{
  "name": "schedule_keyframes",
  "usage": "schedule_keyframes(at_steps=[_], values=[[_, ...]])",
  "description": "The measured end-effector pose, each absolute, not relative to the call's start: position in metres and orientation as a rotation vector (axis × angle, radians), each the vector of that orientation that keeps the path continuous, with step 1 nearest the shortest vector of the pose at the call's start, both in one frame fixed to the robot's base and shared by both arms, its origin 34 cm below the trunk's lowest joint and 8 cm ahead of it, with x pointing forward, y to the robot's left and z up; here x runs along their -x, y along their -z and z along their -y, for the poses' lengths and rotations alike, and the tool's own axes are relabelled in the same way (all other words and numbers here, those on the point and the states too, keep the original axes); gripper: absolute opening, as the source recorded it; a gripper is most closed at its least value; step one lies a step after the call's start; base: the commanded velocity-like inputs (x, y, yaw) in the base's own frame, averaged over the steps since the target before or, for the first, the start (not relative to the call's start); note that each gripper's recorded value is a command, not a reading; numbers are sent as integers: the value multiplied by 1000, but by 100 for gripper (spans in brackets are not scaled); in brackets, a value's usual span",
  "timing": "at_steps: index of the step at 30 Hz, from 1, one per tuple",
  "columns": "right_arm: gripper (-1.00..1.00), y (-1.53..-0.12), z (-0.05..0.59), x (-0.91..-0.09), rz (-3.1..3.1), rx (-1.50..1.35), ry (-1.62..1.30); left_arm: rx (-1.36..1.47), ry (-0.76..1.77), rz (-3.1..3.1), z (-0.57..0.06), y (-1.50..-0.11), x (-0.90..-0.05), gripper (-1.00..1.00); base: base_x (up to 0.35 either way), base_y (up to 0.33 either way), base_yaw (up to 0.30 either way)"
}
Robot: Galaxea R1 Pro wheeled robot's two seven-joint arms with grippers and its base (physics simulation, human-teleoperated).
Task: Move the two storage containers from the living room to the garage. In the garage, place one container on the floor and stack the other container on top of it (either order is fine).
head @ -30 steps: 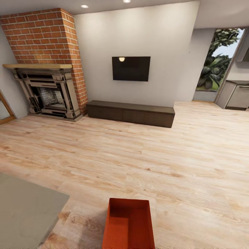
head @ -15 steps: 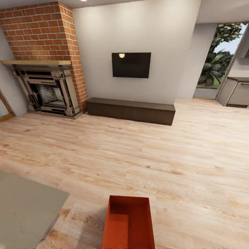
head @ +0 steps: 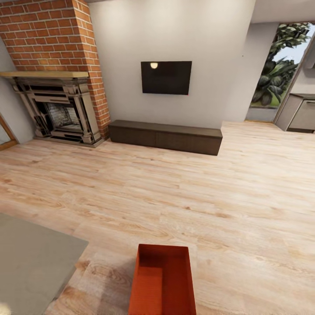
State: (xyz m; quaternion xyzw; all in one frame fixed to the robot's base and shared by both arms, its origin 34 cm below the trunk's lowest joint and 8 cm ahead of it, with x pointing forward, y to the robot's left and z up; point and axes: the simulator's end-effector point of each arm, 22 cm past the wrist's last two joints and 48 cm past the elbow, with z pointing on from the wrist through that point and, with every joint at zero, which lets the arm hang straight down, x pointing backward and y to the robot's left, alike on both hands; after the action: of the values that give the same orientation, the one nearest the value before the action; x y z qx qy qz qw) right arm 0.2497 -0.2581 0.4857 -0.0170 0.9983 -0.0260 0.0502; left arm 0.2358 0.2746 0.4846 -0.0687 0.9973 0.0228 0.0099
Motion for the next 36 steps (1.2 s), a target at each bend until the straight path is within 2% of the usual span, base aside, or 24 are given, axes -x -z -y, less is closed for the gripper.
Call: schedule_keyframes(at_steps=[17, 29, 36], values=[[100, -483, 259, -239, -3067, 53, 80, 211, -75, -3141, -275, -482, -225, 100, 0, 0, -5], [100, -481, 258, -232, -3084, 54, 79, 214, -80, -3158, -276, -481, -218, 100, 0, 0, -156], [100, -480, 258, -228, -3095, 55, 79, 215, -81, -3169, -276, -480, -214, 100, 0, 0, -57]])
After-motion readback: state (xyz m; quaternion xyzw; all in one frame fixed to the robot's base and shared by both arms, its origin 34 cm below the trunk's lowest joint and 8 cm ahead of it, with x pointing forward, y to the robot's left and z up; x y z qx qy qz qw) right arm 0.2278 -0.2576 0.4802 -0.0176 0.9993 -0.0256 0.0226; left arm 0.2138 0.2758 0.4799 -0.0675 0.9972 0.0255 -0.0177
